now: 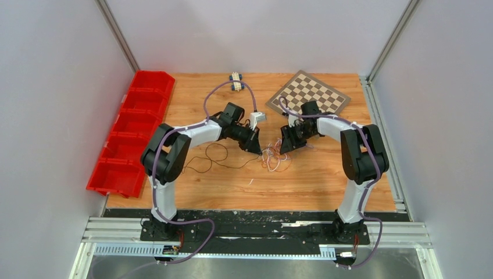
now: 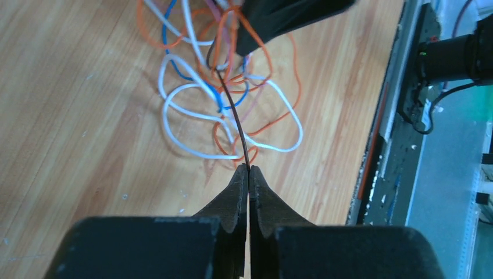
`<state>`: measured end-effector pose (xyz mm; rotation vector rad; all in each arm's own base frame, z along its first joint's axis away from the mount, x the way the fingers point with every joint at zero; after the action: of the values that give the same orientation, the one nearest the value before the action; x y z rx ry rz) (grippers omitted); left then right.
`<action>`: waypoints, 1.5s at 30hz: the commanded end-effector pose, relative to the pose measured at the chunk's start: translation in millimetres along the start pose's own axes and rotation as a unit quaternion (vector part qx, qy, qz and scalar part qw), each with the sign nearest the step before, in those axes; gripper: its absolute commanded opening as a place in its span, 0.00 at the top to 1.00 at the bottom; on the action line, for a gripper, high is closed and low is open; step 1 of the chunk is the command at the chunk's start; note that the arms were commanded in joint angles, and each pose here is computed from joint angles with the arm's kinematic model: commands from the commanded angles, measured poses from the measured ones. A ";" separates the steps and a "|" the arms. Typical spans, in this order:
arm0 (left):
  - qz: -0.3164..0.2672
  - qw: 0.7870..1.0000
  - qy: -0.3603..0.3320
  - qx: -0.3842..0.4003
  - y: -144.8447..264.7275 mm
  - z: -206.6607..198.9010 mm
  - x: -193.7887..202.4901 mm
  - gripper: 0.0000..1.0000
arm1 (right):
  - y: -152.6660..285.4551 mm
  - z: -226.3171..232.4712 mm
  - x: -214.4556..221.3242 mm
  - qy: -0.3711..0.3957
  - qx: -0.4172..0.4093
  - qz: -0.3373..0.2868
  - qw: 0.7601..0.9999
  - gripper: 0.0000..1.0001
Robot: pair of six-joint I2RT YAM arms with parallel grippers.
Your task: Untangle the cables
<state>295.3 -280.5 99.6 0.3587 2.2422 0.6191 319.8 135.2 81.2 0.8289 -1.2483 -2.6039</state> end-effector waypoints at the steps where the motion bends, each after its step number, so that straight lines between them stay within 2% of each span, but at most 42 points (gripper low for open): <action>1: -0.074 0.994 -0.083 0.021 51.2 -41.9 -45.5 1.00 | 1.3 -21.9 -1.0 0.016 0.100 -0.001 0.995 0.56; 4: -0.129 0.986 -0.099 0.024 98.3 -62.1 -63.1 1.00 | 3.2 -28.5 -0.8 0.019 0.131 -0.001 0.991 0.62; 10: -0.180 0.976 -0.122 0.030 161.4 -96.2 -74.4 1.00 | 2.1 -37.0 6.0 0.013 0.165 0.012 0.986 0.66; 12: -0.195 0.971 -0.134 0.021 179.6 -105.1 -78.7 1.00 | 2.1 -39.8 9.6 0.017 0.175 0.018 0.984 0.75; 15: -0.223 0.965 -0.140 0.000 209.4 -112.6 -88.9 1.00 | 4.3 -44.2 12.9 0.023 0.193 0.024 0.981 0.99; 18: -0.260 0.955 -0.138 -0.034 250.0 -111.9 -99.1 1.00 | 7.4 -48.2 15.6 0.032 0.207 0.029 0.977 1.00; 24: -0.287 0.939 -0.143 -0.128 312.5 -92.5 -102.0 1.00 | 13.4 -51.6 16.2 0.039 0.211 0.027 0.976 1.00; 26: -0.270 0.939 -0.134 -0.166 321.4 -77.0 -93.2 1.00 | 13.5 -48.5 14.2 0.041 0.197 0.021 0.979 1.00; 29: -0.225 0.944 -0.133 -0.200 312.3 -51.9 -72.6 1.00 | 13.1 -44.7 9.7 0.044 0.180 0.016 0.983 1.00; 33: -0.112 0.957 -0.106 -0.247 287.0 -4.6 -13.3 0.99 | 16.2 -42.1 0.7 0.052 0.171 0.010 0.984 1.00; 35: -0.062 0.956 -0.101 -0.268 279.0 13.5 11.1 0.78 | 18.4 -39.3 -2.9 0.056 0.163 0.007 0.985 1.00; 36: -0.045 0.952 -0.106 -0.283 278.4 21.5 17.2 0.53 | 19.0 -37.4 -4.3 0.056 0.157 0.005 0.986 1.00; 37: -0.034 0.953 -0.094 -0.285 272.7 28.6 27.3 0.42 | 19.7 -35.6 -5.8 0.056 0.151 0.003 0.987 1.00; 38: -0.036 0.946 -0.093 -0.310 274.1 37.2 26.6 0.23 | 20.0 -33.6 -6.6 0.056 0.145 0.003 0.988 1.00; 40: -0.040 0.938 -0.081 -0.334 271.4 51.1 30.2 0.07 | 20.8 -29.8 -9.1 0.056 0.135 0.001 0.989 1.00; 41: -0.035 0.938 -0.074 -0.336 268.6 58.3 33.0 0.03 | 21.3 -27.8 -11.0 0.057 0.127 -0.002 0.990 1.00; 45: 0.014 0.936 -0.059 -0.347 256.6 87.0 44.0 0.00 | 22.6 -23.1 -15.8 0.062 0.109 -0.007 0.992 1.00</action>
<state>321.4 -26.0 166.5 0.0398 1.9039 1.2164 334.6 105.8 82.9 0.9769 -1.5810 -2.3967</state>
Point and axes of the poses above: each gripper's point midway between its finger pads, its own y axis back along the fingers, its own z axis along the line the jaws close on, x = y × z, the point moved 7 cm from there along y, back along the fingers
